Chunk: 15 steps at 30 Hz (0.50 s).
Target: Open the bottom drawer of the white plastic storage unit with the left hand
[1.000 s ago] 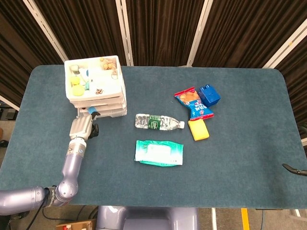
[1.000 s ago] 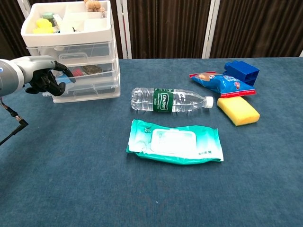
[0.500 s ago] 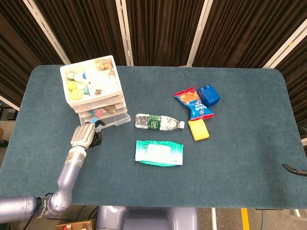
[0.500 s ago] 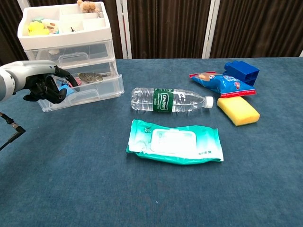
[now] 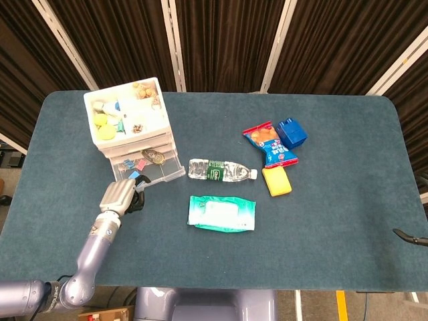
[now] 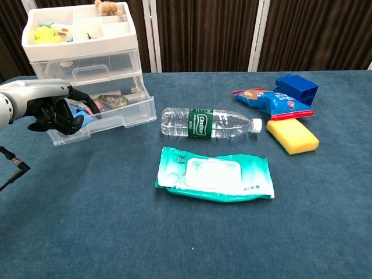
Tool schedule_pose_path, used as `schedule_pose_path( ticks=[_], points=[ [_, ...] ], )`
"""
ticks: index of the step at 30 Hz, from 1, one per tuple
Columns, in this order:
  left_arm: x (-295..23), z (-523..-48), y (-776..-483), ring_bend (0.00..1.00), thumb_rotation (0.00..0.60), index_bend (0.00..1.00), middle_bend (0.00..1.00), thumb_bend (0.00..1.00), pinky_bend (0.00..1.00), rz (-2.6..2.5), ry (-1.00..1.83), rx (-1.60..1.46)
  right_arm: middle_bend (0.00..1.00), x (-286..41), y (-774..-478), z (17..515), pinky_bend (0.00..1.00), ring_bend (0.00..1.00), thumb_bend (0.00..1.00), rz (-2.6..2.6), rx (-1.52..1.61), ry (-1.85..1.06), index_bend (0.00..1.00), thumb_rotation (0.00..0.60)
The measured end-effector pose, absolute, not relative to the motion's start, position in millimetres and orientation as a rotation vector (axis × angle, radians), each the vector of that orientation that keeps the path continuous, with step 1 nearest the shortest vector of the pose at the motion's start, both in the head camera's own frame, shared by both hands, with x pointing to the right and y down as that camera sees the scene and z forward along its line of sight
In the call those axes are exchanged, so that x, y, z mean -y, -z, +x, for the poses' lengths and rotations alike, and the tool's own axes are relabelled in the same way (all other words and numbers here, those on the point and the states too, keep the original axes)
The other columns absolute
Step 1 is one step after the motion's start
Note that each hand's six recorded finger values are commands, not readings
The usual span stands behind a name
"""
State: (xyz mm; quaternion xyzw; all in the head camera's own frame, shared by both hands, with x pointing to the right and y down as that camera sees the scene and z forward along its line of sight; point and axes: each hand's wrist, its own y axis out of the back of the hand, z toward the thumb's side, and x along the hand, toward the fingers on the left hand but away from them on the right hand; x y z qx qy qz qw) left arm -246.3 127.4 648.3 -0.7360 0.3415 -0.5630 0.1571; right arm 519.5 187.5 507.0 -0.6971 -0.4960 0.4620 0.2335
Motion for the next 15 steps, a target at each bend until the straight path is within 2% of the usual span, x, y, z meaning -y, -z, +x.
schedule_pose_path(
  ticks=[3, 6, 7, 9, 10, 13, 15],
  points=[
    [-127.4, -247.8, -645.1, 0.94, 0.600, 0.19, 0.98, 0.64, 0.91, -2.107, 1.602, -0.984, 0.00, -187.5, -507.0, 519.4, 0.00, 0.00, 0.12, -1.915, 1.362, -1.268, 0.00, 0.600],
    [-127.1, -252.2, -642.6, 0.90, 0.600, 0.05, 0.93, 0.42, 0.89, -2.091, 1.601, -0.978, 0.00, -187.7, -507.2, 519.5, 0.00, 0.00, 0.12, -1.914, 1.360, -1.270, 0.00, 0.600],
    [-126.7, -254.0, -641.7, 0.85, 0.600, 0.02, 0.88, 0.29, 0.86, -2.080, 1.600, -0.973, 0.00, -187.7, -507.2, 519.5, 0.00, 0.00, 0.12, -1.914, 1.359, -1.270, 0.00, 0.600],
    [-126.1, -256.8, -640.4, 0.76, 0.600, 0.00, 0.78, 0.16, 0.79, -2.057, 1.597, -0.960, 0.00, -187.8, -507.3, 519.4, 0.00, 0.00, 0.12, -1.914, 1.359, -1.271, 0.00, 0.600],
    [-126.1, -259.2, -639.6, 0.69, 0.600, 0.00, 0.68, 0.09, 0.74, -2.037, 1.595, -0.946, 0.00, -187.8, -507.3, 519.3, 0.00, 0.00, 0.12, -1.913, 1.359, -1.270, 0.00, 0.600],
    [-128.8, -268.5, -637.8, 0.53, 0.600, 0.00, 0.49, 0.05, 0.67, -1.974, 1.602, -0.888, 0.00, -187.7, -507.1, 520.0, 0.00, 0.00, 0.12, -1.910, 1.358, -1.271, 0.00, 0.600],
    [-131.4, -274.7, -635.6, 0.45, 0.600, 0.00, 0.41, 0.05, 0.62, -1.938, 1.606, -0.859, 0.00, -187.4, -507.0, 520.7, 0.00, 0.00, 0.12, -1.908, 1.362, -1.271, 0.00, 0.600]
  ],
)
